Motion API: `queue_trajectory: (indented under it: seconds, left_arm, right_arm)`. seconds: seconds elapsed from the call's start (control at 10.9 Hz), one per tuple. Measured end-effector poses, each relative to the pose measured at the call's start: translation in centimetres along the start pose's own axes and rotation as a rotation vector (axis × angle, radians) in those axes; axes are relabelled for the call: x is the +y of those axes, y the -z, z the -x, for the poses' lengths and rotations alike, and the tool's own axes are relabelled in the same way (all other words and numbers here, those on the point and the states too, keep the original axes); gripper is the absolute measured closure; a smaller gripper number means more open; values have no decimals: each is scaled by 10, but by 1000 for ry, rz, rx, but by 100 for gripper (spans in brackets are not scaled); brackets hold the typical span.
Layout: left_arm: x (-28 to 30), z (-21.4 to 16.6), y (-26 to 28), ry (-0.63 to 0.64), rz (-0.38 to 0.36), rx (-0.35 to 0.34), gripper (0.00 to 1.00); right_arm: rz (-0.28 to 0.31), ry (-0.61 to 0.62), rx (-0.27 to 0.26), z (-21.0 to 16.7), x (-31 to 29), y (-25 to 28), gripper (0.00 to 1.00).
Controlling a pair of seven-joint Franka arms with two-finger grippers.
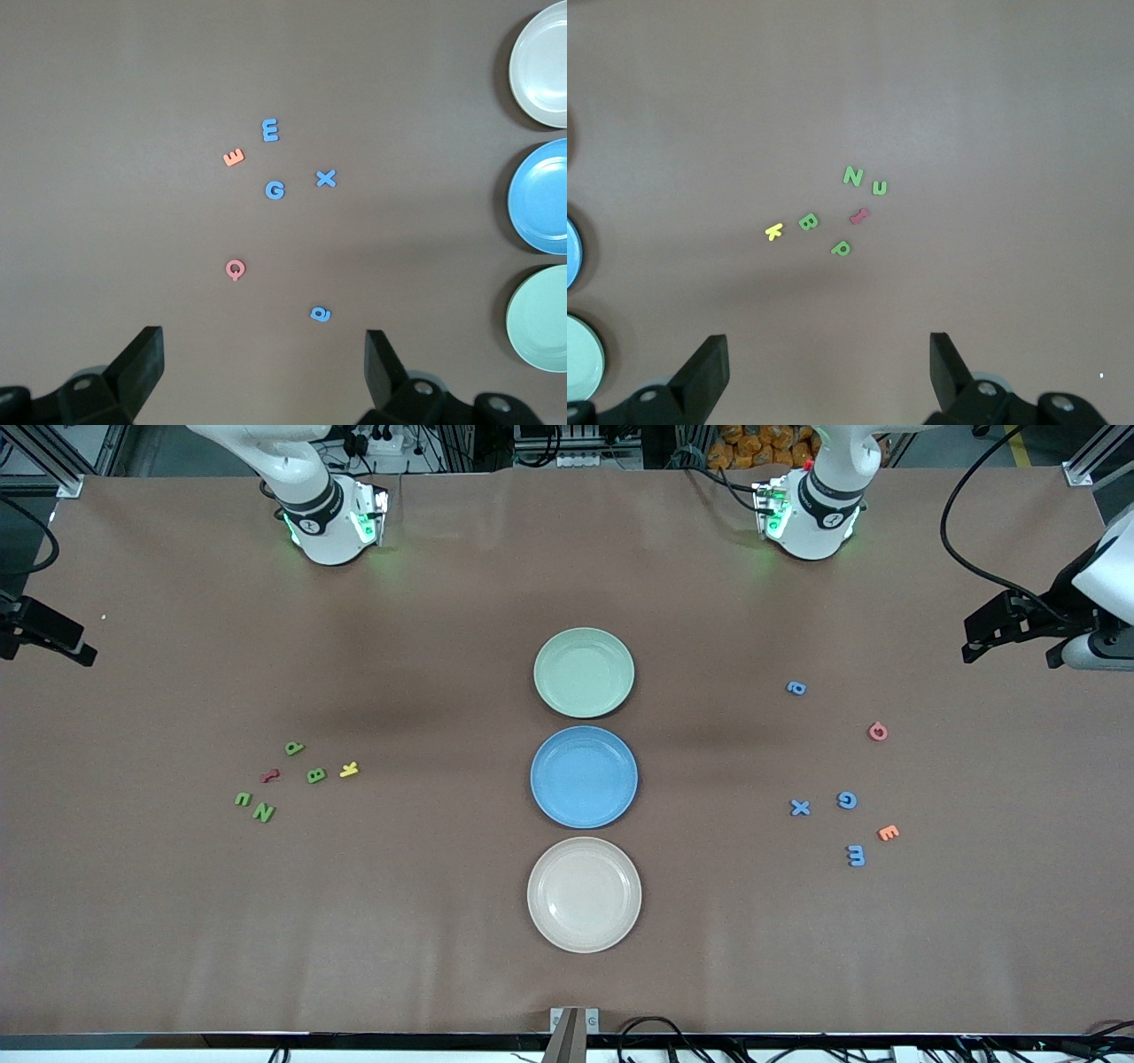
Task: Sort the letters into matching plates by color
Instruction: 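Move the right gripper to green letters while the left gripper reaches blue letters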
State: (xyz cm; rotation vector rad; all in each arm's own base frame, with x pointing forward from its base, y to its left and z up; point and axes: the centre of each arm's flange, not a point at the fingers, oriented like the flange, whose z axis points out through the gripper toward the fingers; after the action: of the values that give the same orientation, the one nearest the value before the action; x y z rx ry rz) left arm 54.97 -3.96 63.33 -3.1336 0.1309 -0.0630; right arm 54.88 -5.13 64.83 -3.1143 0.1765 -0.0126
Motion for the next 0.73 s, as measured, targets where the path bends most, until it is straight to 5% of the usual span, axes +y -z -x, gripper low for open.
queue_trajectory:
  seconds: [0.73]
  left_arm:
    - [2,-10,-25,-4,3,-44,0]
  right_arm:
    - [-4,30,-53,-8,-4,-64,0]
